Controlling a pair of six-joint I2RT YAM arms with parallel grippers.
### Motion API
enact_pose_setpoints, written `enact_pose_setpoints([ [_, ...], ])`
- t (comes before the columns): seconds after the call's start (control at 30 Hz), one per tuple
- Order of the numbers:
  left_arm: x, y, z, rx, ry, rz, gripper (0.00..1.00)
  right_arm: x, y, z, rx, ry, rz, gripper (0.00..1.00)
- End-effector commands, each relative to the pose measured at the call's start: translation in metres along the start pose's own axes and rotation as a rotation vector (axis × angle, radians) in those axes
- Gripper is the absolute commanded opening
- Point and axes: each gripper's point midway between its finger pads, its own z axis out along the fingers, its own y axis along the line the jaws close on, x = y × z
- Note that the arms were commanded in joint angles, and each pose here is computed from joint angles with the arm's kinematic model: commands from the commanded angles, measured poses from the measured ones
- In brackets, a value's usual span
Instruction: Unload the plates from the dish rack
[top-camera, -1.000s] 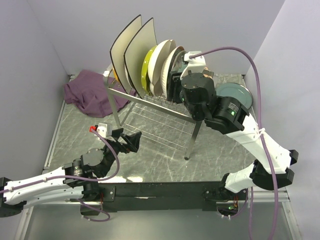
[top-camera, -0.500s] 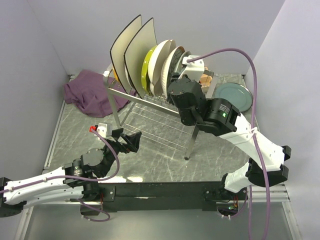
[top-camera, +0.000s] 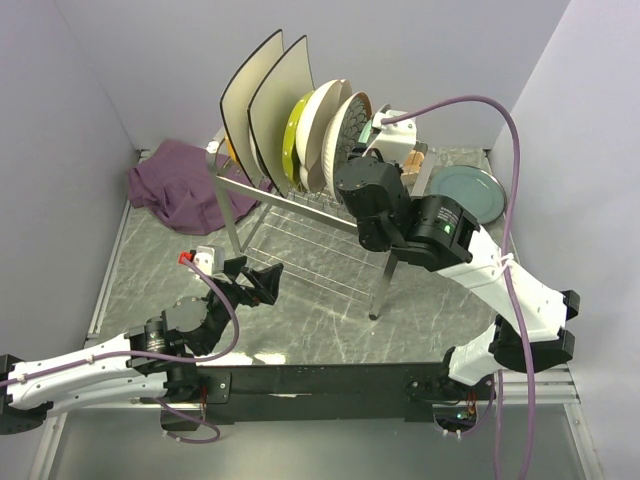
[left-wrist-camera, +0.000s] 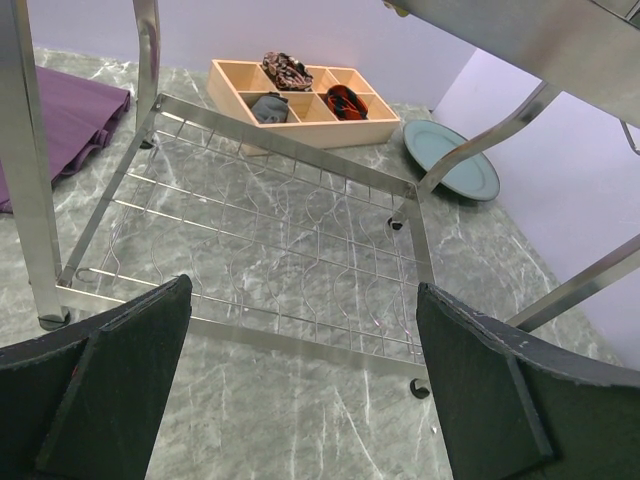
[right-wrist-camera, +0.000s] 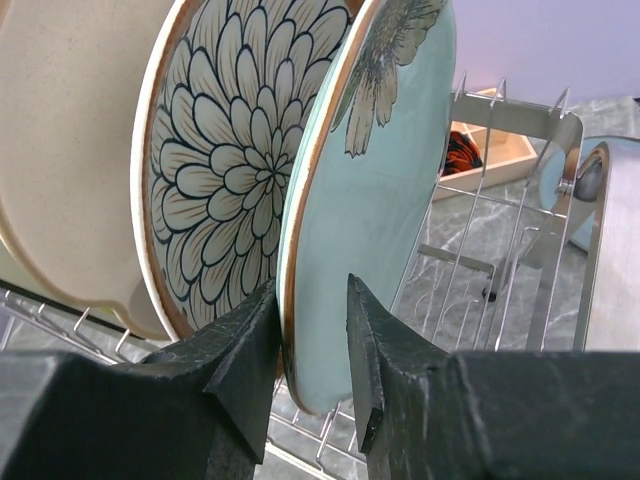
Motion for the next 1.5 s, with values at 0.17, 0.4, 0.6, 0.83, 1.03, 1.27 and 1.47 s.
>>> enact_pose_setpoints([
  [0.17, -0.005, -0.002, 0.001, -0.004, -0.019, -0.034, 1.00, -0.013, -0.016, 0.007, 0.119, -0.066, 0.005, 0.39],
  [0.4, -0.006, -0.002, 0.000, 0.003, -0.024, -0.043, 0.99, -0.010, -0.021, 0.010, 0.183, -0.070, -0.030, 0.36],
  [0.6, -0.004, -0.002, 0.001, -0.004, -0.021, -0.036, 0.99, -0.010, -0.032, 0.009, 0.231, -0.088, -0.023, 0.37],
  [0.83, -0.005, -0.003, 0.000, 0.002, -0.019, -0.040, 0.99, -0.005, -0.034, 0.011, 0.220, -0.086, -0.019, 0.38],
  [1.03, -0.006, -0.001, 0.000, 0.002, -0.025, -0.046, 0.99, -0.008, -0.030, 0.011, 0.189, -0.105, -0.002, 0.35],
  [1.27, -0.005, -0.002, 0.001, -0.009, -0.020, -0.037, 0.99, -0.016, -0.026, 0.011, 0.164, -0.120, 0.005, 0.26],
  [1.47, -0.003, -0.001, 0.001, -0.007, -0.020, -0.037, 0.99, -0.026, -0.031, 0.007, 0.161, -0.140, 0.022, 0.12],
])
